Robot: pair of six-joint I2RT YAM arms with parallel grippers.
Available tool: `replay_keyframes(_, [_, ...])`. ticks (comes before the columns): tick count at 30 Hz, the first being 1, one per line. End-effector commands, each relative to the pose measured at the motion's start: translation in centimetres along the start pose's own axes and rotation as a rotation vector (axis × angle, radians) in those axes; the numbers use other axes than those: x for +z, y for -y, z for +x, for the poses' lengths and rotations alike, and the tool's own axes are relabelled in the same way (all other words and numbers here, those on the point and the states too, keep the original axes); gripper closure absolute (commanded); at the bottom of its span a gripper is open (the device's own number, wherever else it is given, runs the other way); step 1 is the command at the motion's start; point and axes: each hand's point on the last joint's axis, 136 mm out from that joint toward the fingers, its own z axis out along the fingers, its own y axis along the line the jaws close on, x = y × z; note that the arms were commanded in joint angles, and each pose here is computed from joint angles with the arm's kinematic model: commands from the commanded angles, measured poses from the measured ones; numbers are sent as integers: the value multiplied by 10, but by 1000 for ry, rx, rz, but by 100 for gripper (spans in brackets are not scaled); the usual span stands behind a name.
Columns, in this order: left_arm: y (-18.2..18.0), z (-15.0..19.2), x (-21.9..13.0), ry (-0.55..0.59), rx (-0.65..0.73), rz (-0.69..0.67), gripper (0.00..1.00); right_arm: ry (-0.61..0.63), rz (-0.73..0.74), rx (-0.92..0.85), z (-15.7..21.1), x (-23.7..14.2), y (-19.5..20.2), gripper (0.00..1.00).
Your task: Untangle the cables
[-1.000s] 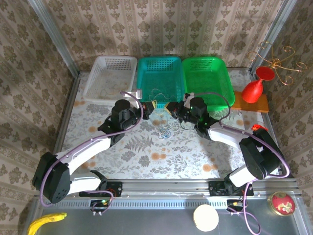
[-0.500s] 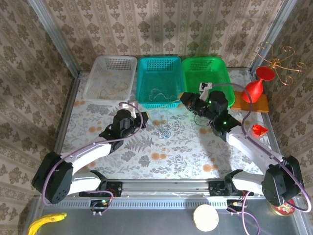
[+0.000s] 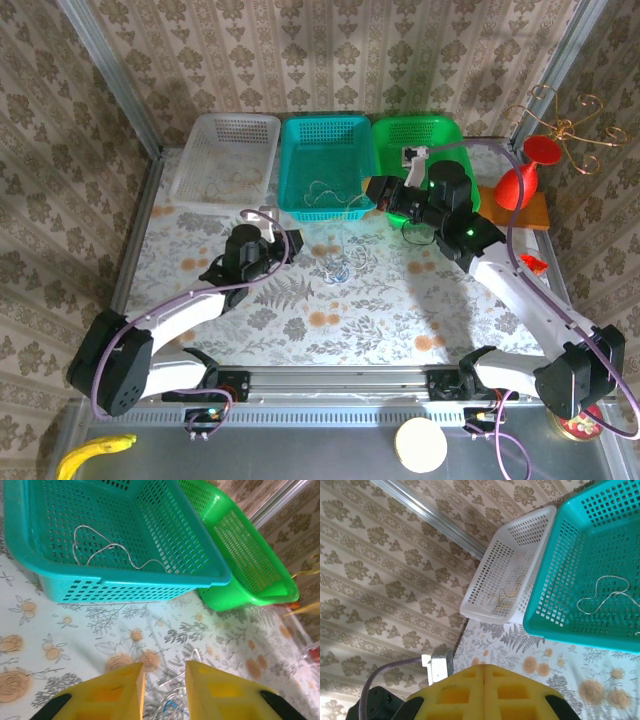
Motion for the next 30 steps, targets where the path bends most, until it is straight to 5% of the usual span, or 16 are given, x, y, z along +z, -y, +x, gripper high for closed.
replay_keyframes(1, [7, -6, -13, 4, 85, 40, 67, -67, 29, -102, 7, -2, 0, 100])
replay_keyframes(13, [67, -34, -41, -42, 326, 238, 37, -189, 37, -260, 20, -3, -5, 100])
replay_keyframes(30, [167, -45, -39, -140, 332, 649, 31, -280, -16, -284, 53, 14, -22, 100])
